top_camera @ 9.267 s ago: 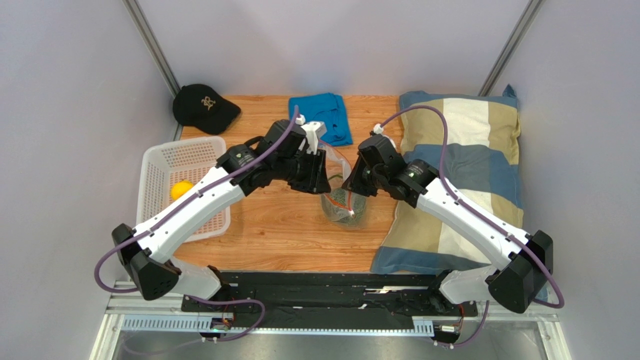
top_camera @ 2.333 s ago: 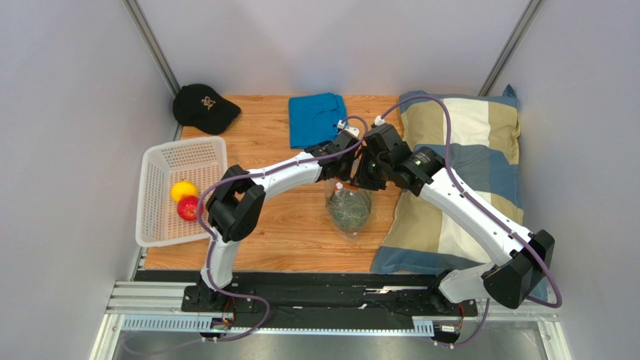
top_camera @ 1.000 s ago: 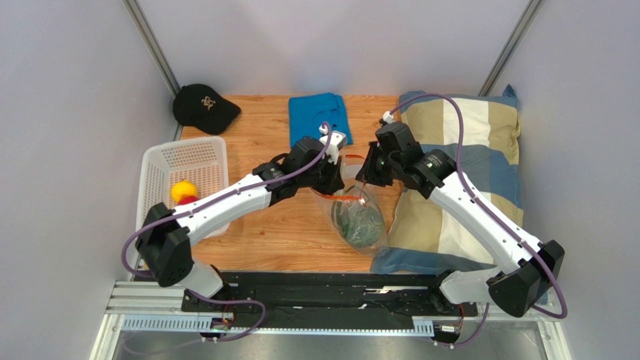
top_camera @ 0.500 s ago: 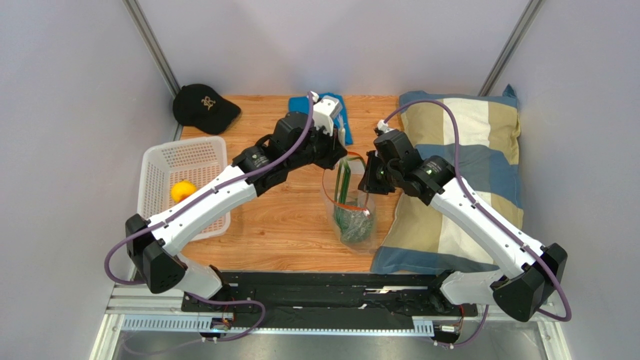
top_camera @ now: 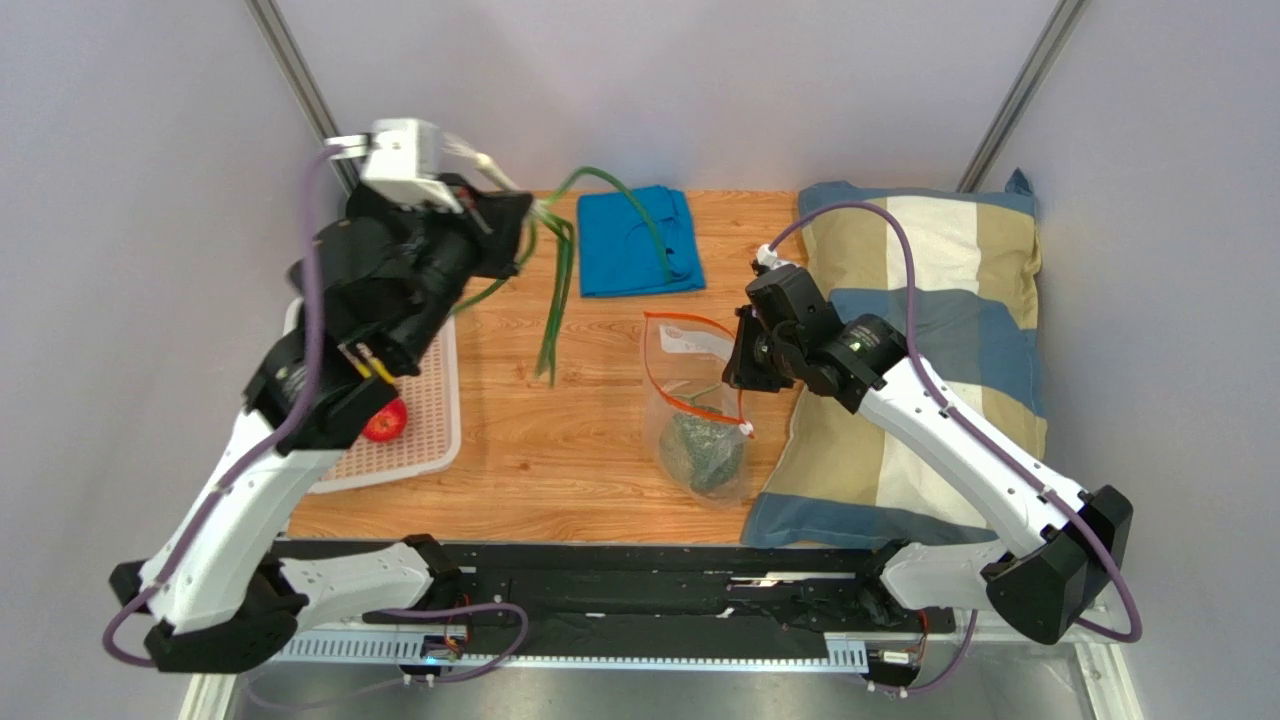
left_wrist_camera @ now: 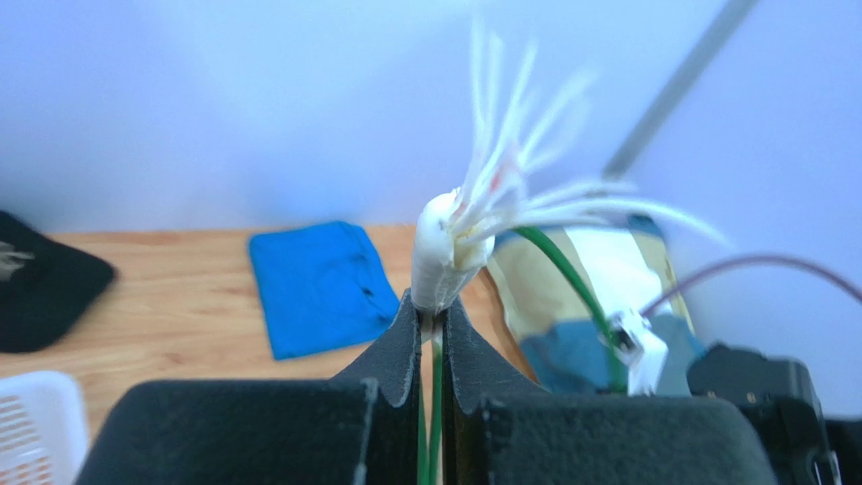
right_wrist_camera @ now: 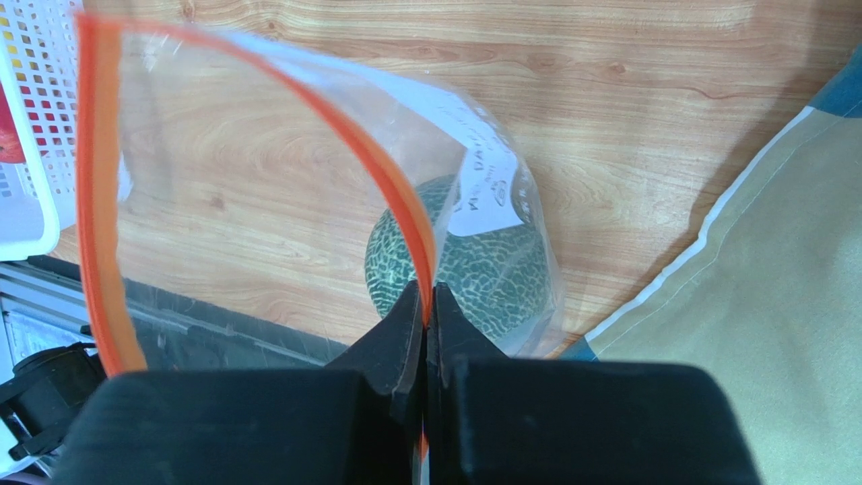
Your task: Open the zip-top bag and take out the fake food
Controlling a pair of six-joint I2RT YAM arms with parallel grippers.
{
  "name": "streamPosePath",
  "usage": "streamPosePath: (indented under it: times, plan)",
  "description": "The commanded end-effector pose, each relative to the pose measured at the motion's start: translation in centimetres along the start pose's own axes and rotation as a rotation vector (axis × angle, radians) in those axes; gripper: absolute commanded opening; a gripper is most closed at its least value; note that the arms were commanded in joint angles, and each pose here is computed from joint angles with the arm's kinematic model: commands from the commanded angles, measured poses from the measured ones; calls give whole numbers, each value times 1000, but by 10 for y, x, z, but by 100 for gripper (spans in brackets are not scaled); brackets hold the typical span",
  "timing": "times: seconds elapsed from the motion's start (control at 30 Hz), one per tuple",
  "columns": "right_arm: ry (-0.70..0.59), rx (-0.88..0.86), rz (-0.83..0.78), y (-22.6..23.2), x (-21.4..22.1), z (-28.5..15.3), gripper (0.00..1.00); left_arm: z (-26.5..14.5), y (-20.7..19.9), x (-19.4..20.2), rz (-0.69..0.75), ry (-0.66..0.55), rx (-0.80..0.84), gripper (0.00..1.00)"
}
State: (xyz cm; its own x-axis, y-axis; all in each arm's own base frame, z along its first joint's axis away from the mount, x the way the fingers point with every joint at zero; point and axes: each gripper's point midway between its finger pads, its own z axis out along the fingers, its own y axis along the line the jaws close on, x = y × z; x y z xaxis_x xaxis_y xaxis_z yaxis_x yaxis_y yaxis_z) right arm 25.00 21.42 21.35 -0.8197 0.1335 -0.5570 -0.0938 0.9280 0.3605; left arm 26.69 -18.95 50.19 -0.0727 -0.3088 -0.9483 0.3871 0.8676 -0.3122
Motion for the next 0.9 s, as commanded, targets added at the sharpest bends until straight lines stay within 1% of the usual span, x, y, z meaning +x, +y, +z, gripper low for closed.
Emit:
streamPosePath:
  times: [0.0,0.03,0.07,0.13,0.17,0.23,0.27,0.33,0.37,0.4,0.43,0.47,0.5,0.57,0.6,0.67,0.7,0.73,0.77,0.8,0.87]
  plan:
    - [-37,-6,-15,0,-7,-10,0,-17,53,-26,83,-74,-232,0]
    - [-33,-7,-19,0,-6,-9,0,-20,79,-29,61,-85,-333,0]
    - [-32,-11,-20,0,-5,-11,0,-24,95,-18,58,-44,-380,0]
    - [-30,-13,-26,-1,-3,-13,0,-31,118,-12,36,-29,-429,0]
    - [-36,-18,-29,-2,-3,-16,0,-33,142,-2,43,-11,-504,0]
    - [-41,-16,-34,-4,-3,-17,0,-42,164,3,45,-19,-566,0]
    - [-42,-17,-42,-4,-2,-18,0,-44,188,14,54,-13,-636,0]
    - [-53,-20,-49,-5,-4,-21,0,-49,208,23,25,-20,-687,0]
    - [-60,-21,-58,-4,-6,-22,0,-46,223,38,11,-6,-715,0]
    - [-61,-23,-62,-4,-7,-22,0,-50,243,42,-31,-20,-763,0]
    - [-65,-22,-68,-3,-9,-23,0,-42,247,53,-53,9,-719,0]
    - [-70,-22,-71,-3,-11,-24,0,-36,259,65,-68,20,-719,0]
    - [-73,-26,-80,-1,-13,-24,0,-36,278,72,-80,30,-755,0]
    - [-74,-27,-85,0,-15,-24,0,-33,299,89,-103,69,-793,0]
    - [-78,-31,-89,1,-18,-25,0,-36,321,100,-124,100,-843,0]
    - [-76,-30,-89,1,-20,-24,0,-36,343,110,-132,127,-873,0]
    - [-80,-29,-92,1,-22,-24,0,-27,354,127,-149,184,-846,0]
    - [-81,-28,-92,0,-23,-24,0,-26,369,128,-157,182,-841,0]
    - [-81,-26,-94,-1,-23,-23,0,-22,377,136,-187,206,-823,0]
    - [-83,-19,-93,-3,-25,-22,0,-11,382,159,-253,277,-766,0]
    - [-86,-14,-91,-3,-27,-20,0,-11,396,176,-320,334,-785,0]
